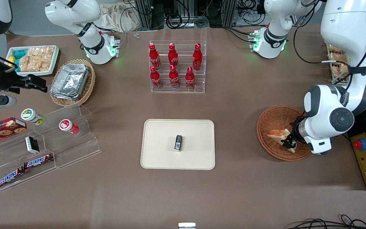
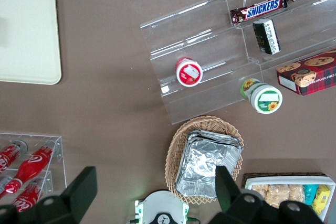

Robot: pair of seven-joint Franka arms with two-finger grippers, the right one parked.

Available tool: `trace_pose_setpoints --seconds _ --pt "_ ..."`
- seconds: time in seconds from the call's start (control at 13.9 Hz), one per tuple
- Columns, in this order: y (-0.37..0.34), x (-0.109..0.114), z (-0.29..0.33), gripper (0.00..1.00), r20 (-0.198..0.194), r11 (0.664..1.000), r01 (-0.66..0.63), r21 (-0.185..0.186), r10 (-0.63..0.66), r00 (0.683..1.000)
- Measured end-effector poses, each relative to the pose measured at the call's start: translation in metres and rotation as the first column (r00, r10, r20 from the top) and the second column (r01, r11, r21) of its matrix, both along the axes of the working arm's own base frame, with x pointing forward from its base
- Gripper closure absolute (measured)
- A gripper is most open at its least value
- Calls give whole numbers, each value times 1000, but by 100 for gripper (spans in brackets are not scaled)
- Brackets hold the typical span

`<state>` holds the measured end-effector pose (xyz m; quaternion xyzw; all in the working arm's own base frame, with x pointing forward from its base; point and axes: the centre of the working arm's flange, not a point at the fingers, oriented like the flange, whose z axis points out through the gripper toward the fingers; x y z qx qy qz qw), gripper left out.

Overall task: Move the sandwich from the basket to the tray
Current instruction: 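Lower the open left gripper around the sandwich and close it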

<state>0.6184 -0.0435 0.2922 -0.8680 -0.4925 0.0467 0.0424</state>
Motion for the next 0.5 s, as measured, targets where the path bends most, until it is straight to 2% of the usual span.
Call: trace_pose_setpoints --seconds 0.5 --pt "3 -8 -15 1 -33 1000 3 17 -2 999"
